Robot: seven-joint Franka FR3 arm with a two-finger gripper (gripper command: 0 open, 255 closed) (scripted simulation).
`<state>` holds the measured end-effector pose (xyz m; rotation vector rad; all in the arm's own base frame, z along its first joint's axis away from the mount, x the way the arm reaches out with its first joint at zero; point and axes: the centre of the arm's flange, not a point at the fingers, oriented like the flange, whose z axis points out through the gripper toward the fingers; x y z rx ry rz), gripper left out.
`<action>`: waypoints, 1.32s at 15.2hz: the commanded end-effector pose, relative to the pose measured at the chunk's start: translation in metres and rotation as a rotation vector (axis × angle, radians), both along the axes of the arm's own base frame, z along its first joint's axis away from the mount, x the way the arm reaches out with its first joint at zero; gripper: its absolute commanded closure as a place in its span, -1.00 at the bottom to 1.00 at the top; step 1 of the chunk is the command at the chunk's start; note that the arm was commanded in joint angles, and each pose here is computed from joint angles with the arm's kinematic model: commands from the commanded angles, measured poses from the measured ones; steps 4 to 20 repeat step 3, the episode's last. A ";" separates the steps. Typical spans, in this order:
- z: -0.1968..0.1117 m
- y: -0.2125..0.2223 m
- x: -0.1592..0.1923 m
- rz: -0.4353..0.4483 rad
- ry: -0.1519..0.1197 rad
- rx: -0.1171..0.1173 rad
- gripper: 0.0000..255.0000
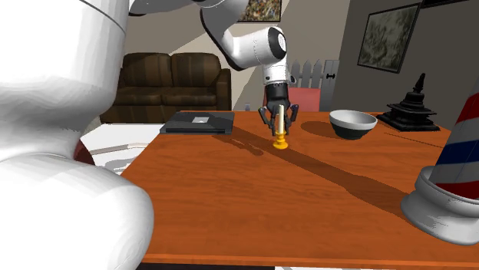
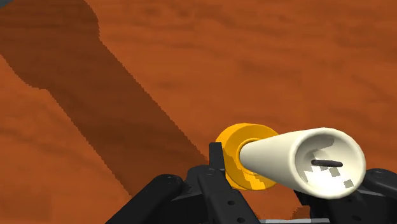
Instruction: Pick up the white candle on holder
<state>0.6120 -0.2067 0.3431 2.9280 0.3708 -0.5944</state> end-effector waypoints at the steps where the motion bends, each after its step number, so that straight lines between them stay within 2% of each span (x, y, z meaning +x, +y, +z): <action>1: 0.010 0.000 0.000 0.000 0.000 0.000 1.00; 20: 0.011 0.000 0.000 0.000 0.000 0.000 1.00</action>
